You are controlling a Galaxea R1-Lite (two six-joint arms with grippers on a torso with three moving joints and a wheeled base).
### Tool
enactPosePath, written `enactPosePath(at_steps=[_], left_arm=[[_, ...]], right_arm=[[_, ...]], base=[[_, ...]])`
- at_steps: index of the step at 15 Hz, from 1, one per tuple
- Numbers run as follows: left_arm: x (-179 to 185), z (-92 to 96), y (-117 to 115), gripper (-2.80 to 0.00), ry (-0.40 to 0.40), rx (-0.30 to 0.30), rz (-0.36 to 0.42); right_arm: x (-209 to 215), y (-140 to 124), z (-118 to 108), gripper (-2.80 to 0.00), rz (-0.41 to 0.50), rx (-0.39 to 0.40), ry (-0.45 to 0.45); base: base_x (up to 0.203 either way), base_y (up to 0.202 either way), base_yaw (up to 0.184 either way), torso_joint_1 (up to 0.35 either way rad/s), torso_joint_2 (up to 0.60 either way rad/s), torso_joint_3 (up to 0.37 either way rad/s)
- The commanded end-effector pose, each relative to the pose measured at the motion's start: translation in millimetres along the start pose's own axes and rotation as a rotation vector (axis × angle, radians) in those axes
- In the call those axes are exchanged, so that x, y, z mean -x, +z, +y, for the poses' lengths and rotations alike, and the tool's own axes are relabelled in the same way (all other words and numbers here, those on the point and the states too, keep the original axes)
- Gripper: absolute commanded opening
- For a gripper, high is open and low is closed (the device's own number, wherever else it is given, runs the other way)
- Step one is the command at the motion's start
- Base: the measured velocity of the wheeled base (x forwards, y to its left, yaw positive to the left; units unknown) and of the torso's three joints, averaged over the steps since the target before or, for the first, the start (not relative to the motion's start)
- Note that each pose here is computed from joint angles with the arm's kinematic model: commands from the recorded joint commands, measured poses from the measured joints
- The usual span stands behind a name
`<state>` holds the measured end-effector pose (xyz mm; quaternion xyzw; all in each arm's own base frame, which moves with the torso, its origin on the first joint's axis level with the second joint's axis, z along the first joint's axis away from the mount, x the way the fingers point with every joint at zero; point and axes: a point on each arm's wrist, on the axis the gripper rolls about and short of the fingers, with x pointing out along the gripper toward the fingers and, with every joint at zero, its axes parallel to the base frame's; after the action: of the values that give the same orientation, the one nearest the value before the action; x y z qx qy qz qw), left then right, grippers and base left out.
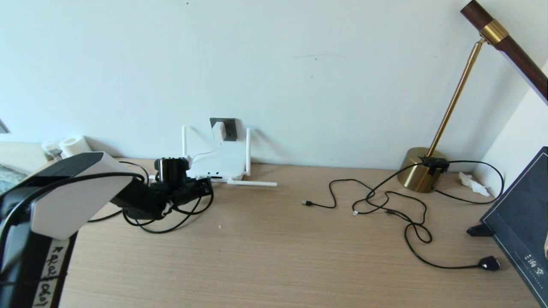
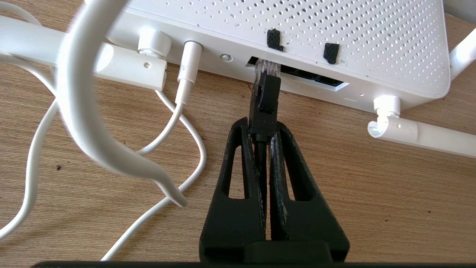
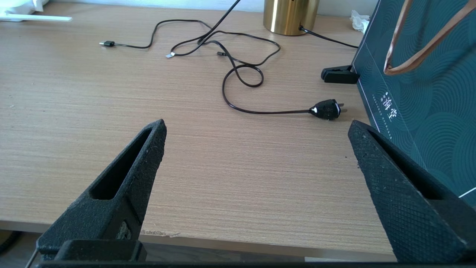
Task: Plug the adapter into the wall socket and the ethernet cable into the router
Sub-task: Plug cable into router interface
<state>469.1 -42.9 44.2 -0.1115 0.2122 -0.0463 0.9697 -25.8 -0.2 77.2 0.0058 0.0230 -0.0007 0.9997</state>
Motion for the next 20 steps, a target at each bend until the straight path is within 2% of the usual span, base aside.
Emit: enactPosePath(at_steps=[1,20], left_arm=[[0.9,0.2,1.2,-2.80,0.000,0.002,-0.003],[2.1,-0.8,1.8,-2.80,-0.001,-0.002,-0.004]], right_arm=[[0.0,0.0,0.0,0.00,0.000,0.000,0.000],[0.0,0.0,0.0,0.00,0.000,0.000,0.000]], base=[[0.000,0.000,0.000,0.000,0.00,0.000],[0.000,0.000,0.000,0.000,0.00,0.000]])
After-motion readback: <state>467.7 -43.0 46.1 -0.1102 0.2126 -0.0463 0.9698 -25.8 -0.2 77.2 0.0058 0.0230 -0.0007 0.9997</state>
